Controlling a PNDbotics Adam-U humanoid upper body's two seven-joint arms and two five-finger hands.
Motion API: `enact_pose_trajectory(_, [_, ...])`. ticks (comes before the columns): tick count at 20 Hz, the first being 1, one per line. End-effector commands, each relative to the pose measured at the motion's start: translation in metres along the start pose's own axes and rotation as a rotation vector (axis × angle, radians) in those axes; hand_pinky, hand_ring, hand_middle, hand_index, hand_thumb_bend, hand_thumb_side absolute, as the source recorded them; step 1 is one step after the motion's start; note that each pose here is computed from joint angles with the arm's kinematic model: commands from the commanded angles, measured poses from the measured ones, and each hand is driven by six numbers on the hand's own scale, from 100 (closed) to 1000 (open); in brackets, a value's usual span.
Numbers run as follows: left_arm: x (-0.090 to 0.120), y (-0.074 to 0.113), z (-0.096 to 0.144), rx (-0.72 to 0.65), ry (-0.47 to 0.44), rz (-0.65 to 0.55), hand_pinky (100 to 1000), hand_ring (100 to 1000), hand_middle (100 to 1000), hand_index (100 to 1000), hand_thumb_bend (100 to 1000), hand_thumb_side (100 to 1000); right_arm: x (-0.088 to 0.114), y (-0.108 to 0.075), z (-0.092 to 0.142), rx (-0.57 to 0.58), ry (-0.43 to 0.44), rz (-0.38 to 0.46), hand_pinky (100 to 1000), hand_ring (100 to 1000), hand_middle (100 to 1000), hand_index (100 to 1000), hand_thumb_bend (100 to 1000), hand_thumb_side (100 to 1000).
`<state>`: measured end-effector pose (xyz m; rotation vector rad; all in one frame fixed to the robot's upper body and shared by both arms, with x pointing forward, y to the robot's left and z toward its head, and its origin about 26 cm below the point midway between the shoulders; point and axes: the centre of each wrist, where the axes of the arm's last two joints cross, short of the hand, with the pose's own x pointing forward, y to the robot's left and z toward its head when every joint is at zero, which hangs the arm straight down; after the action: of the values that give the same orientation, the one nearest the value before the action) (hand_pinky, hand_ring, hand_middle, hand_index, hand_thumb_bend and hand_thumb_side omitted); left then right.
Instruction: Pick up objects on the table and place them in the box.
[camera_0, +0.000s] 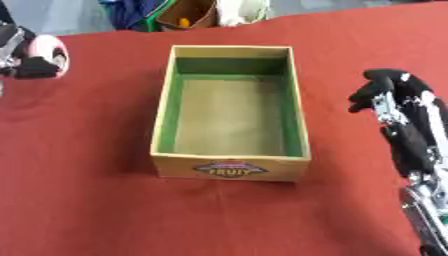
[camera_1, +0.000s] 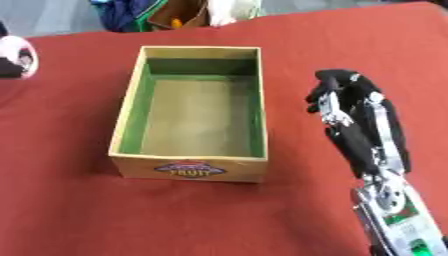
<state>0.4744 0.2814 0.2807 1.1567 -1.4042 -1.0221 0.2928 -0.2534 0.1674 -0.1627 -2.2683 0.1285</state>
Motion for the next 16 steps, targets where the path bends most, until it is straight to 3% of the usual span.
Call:
enact_pose_trajectory(1, [0.017,0.033,0.008,0.082,-0.067,-0.057,206,469,498,500,100,490,0.007,-0.003,-0.004,0.0,-0.023,-0.003,494,550,491,685,100,496])
enact_pose_trajectory(9, [0.09,0.048,0.031,0.165,-0.295,-0.147,212,467,500,502,100,464,0.008,-0.002,-0.005,0.001,-0.023,-0.018,496,550,490,685,100,497])
enact_pose_trajectory(16, [0.161,0.038,0.061,0.238,-0.485,-0.163,215,455,487,486,100,442,0.01,-0.003,-0.008,-0.01,-0.036,-0.032,496,550,490,684,100,495])
